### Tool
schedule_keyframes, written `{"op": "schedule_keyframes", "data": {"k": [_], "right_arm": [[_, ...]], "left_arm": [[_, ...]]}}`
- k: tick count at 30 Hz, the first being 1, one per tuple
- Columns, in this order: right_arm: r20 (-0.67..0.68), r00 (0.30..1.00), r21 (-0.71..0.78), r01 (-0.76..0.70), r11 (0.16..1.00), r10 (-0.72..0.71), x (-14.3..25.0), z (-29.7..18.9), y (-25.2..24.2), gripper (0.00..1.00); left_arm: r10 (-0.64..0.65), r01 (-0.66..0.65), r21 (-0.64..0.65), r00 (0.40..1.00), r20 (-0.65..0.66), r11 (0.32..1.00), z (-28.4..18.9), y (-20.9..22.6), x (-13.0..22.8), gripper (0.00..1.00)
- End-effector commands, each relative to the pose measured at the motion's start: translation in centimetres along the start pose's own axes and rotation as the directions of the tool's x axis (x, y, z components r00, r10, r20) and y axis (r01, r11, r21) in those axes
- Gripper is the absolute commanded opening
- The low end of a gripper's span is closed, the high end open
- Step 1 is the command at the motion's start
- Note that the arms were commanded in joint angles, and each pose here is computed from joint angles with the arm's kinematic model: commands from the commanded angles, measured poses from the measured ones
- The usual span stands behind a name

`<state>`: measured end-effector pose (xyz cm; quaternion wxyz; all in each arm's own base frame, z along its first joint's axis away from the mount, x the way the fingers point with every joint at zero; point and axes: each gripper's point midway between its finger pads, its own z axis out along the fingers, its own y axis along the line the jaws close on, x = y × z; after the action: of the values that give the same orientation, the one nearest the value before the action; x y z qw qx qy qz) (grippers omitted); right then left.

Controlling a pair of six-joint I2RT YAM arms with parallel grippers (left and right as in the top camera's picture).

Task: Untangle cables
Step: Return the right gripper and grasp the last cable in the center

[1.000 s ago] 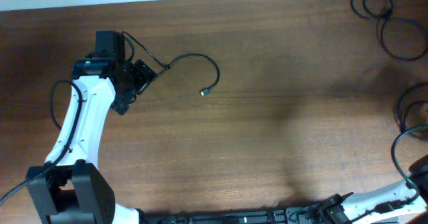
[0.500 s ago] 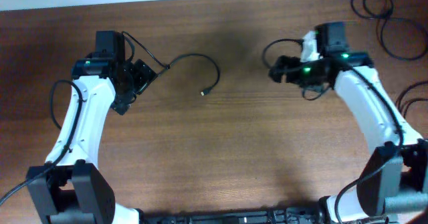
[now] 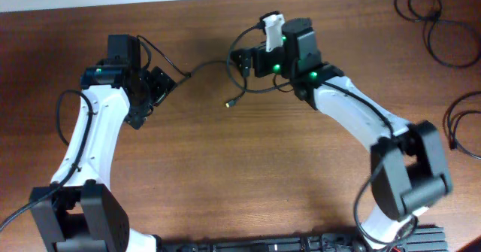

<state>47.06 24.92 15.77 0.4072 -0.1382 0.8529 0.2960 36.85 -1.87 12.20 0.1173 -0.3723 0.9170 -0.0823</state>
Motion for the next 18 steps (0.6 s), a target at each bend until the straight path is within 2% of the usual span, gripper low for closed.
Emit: {"op": "schedule_keyframes", "data": {"k": [1,4,6,8,11,12,13,15,18], "right_arm": [[-0.036,0.996,-0.097,0.076,0.992,-0.080,0.7,4.1,2.5,0.99],[-0.056,0.982,-0.171,0.168,0.971,-0.179,2.0,9.3,4.4,0.98],[-0.010,0.941,-0.247,0.326,0.913,-0.338,4.5,12.4,6.6,0.99],[0.011,0.905,-0.286,0.410,0.866,-0.425,7.4,14.4,8.8,0.98],[0.086,0.895,-0.306,0.442,0.843,-0.438,8.7,16.3,9.3,0.82],[0.120,0.890,-0.321,0.455,0.831,-0.441,8.6,16.6,9.6,0.70],[0.138,0.886,-0.317,0.463,0.828,-0.443,8.5,16.8,9.6,0.66],[0.174,0.877,-0.237,0.479,0.845,-0.448,6.8,17.1,8.9,0.44],[0.203,0.869,-0.225,0.489,0.843,-0.450,5.7,17.3,9.1,0.43]], "left_arm": [[0.011,-0.011,0.004,1.000,-0.007,1.000,0.2,-0.2,0.0,0.99],[0.011,-0.011,0.004,1.000,-0.007,1.000,0.2,-0.2,0.0,0.99],[0.011,-0.011,0.004,1.000,-0.007,1.000,0.2,-0.2,0.0,0.99],[0.011,-0.011,0.004,1.000,-0.007,1.000,0.2,-0.2,0.0,0.99],[0.011,-0.011,0.004,1.000,-0.007,1.000,0.2,-0.2,0.0,0.99],[0.011,-0.011,0.004,1.000,-0.007,1.000,0.2,-0.2,0.0,0.99],[0.011,-0.011,0.004,1.000,-0.007,1.000,0.2,-0.2,0.0,0.99],[0.011,-0.011,0.004,1.000,-0.007,1.000,0.2,-0.2,0.0,0.99],[0.011,-0.011,0.004,1.000,-0.007,1.000,0.2,-0.2,0.0,0.99]]}}
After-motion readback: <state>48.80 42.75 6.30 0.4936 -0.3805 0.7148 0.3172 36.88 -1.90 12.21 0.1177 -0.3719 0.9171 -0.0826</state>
